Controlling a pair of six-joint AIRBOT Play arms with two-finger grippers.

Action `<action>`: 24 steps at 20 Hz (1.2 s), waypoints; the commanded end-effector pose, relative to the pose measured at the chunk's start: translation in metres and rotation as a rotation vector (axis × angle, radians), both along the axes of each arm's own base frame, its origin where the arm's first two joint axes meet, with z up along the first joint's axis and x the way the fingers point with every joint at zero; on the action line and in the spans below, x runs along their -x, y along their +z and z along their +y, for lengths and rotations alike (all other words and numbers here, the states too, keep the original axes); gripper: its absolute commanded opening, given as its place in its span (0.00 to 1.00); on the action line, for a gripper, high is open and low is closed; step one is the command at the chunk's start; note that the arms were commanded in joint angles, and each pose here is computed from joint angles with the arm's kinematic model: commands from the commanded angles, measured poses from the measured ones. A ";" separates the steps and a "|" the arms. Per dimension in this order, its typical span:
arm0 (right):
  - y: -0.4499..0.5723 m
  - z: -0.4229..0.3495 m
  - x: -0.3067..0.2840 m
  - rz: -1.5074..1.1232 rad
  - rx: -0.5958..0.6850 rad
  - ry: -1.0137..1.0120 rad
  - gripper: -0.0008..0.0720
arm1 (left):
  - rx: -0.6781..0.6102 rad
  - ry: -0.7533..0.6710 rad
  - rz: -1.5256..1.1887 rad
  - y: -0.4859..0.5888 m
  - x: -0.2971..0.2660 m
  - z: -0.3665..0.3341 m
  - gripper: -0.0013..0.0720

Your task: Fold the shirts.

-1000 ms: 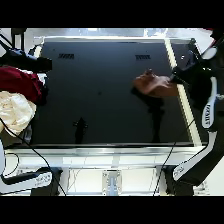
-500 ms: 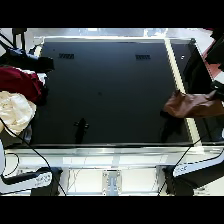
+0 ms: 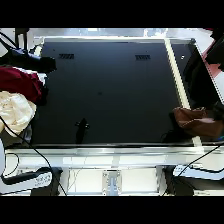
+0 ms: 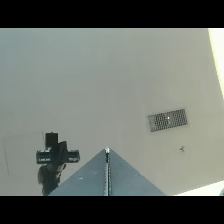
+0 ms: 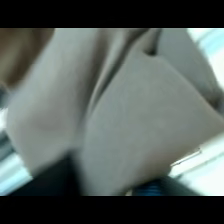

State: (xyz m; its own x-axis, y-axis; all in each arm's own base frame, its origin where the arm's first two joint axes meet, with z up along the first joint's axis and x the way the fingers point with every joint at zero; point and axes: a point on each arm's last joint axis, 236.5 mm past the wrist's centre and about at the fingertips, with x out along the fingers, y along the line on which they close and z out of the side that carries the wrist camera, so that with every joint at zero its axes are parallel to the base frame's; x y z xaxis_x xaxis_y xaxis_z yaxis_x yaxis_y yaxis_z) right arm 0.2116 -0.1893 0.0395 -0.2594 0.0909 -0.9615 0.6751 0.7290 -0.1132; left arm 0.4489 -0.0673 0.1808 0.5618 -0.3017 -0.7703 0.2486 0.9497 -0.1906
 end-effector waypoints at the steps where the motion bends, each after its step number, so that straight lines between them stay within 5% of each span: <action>1: -0.019 0.028 0.035 0.080 -0.066 -0.020 0.75 | -0.008 -0.011 -0.004 0.000 0.000 -0.001 0.05; 8: 0.120 0.004 -0.045 -0.441 0.168 -0.022 0.74 | -0.006 -0.009 -0.012 0.001 -0.002 -0.001 0.05; 13: 0.261 0.171 -0.187 -1.270 -0.186 0.474 0.74 | 0.060 -0.032 -0.020 0.007 -0.001 -0.017 0.05; 19: 0.211 0.313 -0.210 -1.164 -0.201 0.932 0.74 | 0.112 -0.047 -0.016 0.011 0.001 -0.028 0.05; 24: 0.134 0.358 -0.224 -0.959 -0.143 1.119 0.69 | 0.110 -0.060 0.014 0.007 0.007 -0.029 0.05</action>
